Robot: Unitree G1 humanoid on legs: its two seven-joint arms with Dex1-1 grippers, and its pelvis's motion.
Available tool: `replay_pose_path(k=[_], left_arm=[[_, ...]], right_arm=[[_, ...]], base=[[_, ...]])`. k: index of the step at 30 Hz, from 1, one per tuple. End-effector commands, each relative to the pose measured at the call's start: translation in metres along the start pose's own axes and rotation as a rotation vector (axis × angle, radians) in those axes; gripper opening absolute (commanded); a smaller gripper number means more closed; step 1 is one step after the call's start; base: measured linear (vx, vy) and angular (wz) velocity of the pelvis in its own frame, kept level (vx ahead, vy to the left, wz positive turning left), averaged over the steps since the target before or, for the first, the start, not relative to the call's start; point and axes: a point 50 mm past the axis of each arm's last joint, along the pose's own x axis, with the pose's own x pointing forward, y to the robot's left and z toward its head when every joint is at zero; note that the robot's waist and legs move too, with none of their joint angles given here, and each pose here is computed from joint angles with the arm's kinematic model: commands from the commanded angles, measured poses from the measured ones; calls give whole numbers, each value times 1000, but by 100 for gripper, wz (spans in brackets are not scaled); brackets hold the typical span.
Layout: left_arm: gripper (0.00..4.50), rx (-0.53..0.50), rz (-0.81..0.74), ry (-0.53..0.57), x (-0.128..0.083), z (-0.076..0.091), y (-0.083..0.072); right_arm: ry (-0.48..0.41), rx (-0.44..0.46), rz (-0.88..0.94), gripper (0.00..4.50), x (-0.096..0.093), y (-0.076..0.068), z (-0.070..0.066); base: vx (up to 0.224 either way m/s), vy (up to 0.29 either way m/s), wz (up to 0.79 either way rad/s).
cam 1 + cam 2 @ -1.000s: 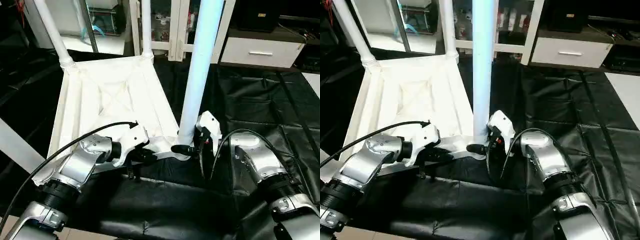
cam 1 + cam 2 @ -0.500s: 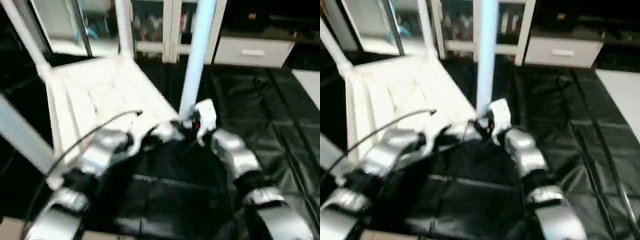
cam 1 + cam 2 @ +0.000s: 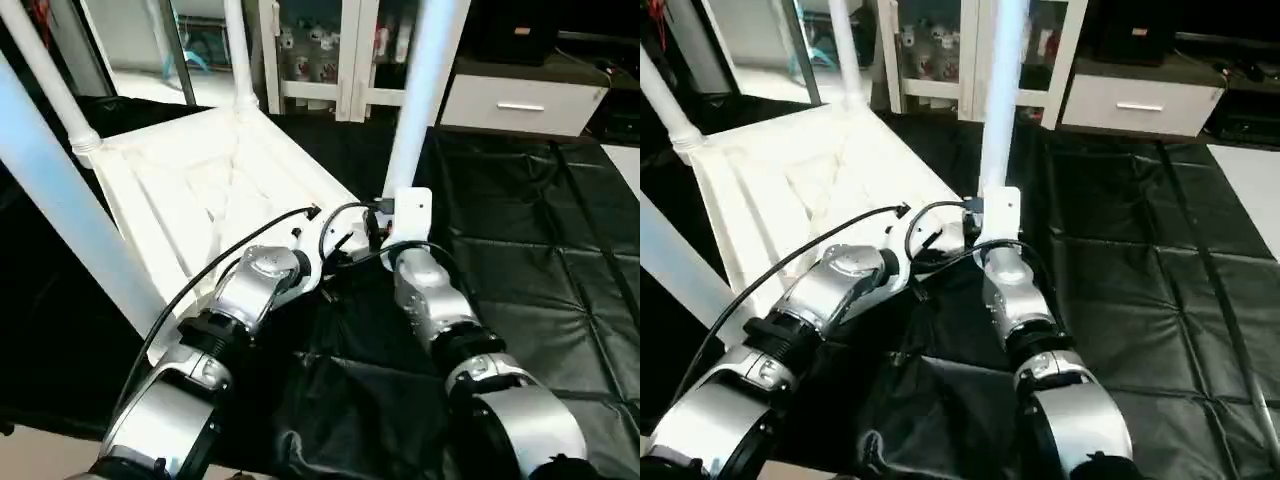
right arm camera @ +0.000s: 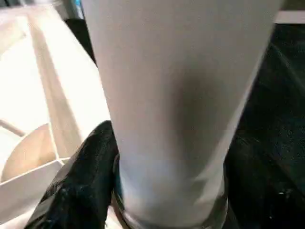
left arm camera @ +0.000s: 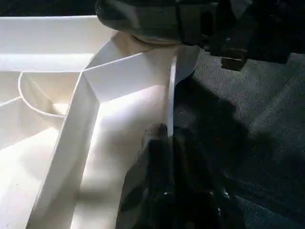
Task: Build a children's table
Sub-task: Rotate leg to tighten
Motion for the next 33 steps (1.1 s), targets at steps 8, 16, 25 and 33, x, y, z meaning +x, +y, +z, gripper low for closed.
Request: replay_pose_path(k=[8, 16, 25, 33], left_arm=[[0, 11, 87, -12, -37, -24, 29], [0, 71, -202, 41, -61, -41, 10], [0, 116, -457, 38, -80, -39, -10], [0, 130, -496, 11, -80, -33, -18]], right_arm=[[-88, 83, 267, 408, -10, 1, 10], [-66, -93, 607, 424, -28, -24, 22], [72, -291, 1001, 424, -62, -47, 23], [142, -350, 1073, 424, -63, -37, 14]], base=[[0, 0, 0], [0, 0, 0], [0, 0, 0], [0, 0, 0]])
